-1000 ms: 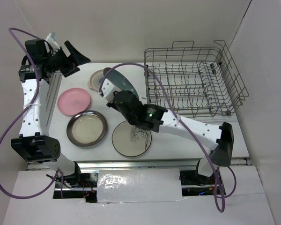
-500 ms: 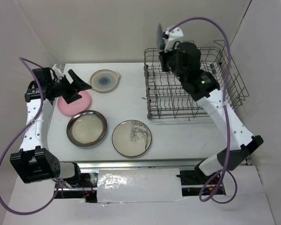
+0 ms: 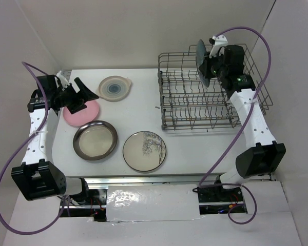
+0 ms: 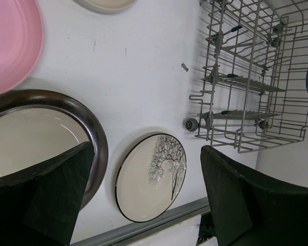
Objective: Load the mixed dishes into the dish rack
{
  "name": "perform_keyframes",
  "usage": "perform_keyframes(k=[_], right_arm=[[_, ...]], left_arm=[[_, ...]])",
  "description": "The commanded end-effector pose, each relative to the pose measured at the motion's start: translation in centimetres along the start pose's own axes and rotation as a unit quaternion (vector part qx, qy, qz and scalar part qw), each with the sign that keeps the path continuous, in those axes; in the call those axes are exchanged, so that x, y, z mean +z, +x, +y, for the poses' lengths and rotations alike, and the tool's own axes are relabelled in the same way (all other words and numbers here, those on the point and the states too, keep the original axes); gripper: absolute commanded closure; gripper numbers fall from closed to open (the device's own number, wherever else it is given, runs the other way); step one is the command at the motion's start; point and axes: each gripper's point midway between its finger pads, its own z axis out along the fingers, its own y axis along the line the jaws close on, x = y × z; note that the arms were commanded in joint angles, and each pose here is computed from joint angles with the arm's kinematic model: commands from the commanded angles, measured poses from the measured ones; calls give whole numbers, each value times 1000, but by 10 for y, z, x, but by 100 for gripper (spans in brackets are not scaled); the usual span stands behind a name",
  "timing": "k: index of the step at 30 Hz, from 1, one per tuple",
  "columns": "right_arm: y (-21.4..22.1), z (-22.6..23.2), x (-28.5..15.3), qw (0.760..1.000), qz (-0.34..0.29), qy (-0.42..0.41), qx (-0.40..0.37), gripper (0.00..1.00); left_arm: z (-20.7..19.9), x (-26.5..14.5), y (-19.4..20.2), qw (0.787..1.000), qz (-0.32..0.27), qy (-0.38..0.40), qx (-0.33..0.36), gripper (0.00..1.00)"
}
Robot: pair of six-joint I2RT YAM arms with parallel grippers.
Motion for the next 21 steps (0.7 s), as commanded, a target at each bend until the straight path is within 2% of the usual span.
perform_keyframes(k=[1, 6, 10, 16, 21], right_arm=[[-79, 5, -19, 983, -158, -78, -57, 100], [-74, -19, -8, 987, -139, -70, -28, 100], [-65, -47, 0, 993, -114, -24, -35, 100], [-63, -77, -1, 989, -137, 51, -28, 100], [-68, -95, -1, 985, -150, 80, -32, 100]], left_arm=[[-10, -14, -23, 998, -44, 1, 38, 3], [-13, -15, -19, 999, -39, 9, 37, 3], [-8, -13, -19, 998, -41, 0, 38, 3], [-9, -14, -22, 998, -44, 0, 42, 3], [-9, -10, -20, 999, -33, 4, 34, 3]])
